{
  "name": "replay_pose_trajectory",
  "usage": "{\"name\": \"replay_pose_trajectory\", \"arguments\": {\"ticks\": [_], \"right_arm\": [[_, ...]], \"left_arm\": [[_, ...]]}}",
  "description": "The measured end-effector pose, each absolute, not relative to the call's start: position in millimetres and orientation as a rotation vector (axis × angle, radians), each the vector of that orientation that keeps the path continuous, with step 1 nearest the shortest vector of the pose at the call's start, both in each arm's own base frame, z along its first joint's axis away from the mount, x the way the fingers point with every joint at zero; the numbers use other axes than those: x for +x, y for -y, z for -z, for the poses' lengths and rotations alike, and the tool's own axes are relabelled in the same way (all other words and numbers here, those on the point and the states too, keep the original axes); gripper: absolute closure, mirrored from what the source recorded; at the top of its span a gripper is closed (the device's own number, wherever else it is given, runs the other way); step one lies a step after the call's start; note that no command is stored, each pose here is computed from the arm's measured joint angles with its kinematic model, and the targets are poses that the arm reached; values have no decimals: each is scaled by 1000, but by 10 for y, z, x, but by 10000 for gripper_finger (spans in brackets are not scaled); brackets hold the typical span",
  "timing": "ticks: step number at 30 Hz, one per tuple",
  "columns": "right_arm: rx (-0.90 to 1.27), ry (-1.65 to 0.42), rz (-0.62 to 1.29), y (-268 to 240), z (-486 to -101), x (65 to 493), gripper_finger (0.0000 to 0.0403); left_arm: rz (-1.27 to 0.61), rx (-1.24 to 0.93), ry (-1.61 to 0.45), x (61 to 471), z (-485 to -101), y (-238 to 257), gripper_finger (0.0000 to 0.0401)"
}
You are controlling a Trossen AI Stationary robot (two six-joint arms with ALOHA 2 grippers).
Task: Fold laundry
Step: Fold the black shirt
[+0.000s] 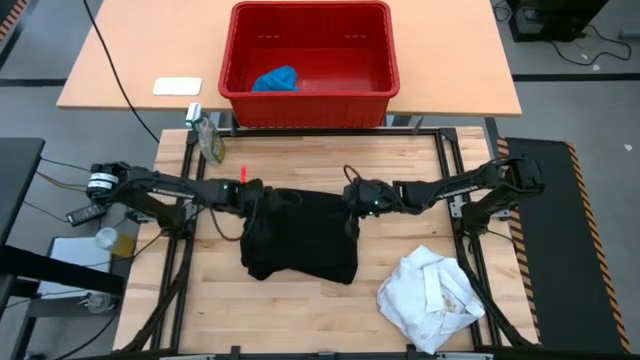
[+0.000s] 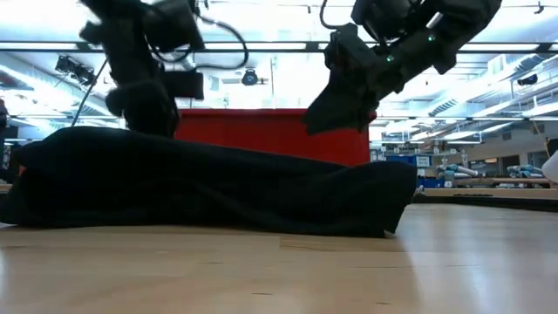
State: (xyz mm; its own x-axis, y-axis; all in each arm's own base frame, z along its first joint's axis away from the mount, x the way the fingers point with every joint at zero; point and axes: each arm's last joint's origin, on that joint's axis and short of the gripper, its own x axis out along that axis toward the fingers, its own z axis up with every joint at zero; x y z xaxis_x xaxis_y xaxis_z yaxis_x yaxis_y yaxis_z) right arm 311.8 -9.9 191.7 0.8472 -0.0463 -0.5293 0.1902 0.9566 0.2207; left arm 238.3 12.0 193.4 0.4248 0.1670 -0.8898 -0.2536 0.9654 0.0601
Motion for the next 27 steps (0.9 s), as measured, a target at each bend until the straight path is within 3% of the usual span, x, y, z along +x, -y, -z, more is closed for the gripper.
{"name": "replay_pose_trajectory", "arguments": {"ticks": [6,18,21,25,27], "right_arm": [[252,-558,133,199,-1820,3057,222],[310,-692,140,214,-1179,3272,222],[355,-728,135,206,-1059,3275,224],[383,-735,81,156,-1042,3291,232],[379,-738,70,122,-1042,3292,236]], "left_arm": [[-229,-125,-1105,2344,-1792,-313,241],[-146,-163,-1121,2297,-1687,-285,251],[-155,-161,-1124,2294,-1686,-287,289],[-235,-198,-1172,2244,-1665,-297,383],[-271,-214,-1203,2212,-1653,-297,393]]}}
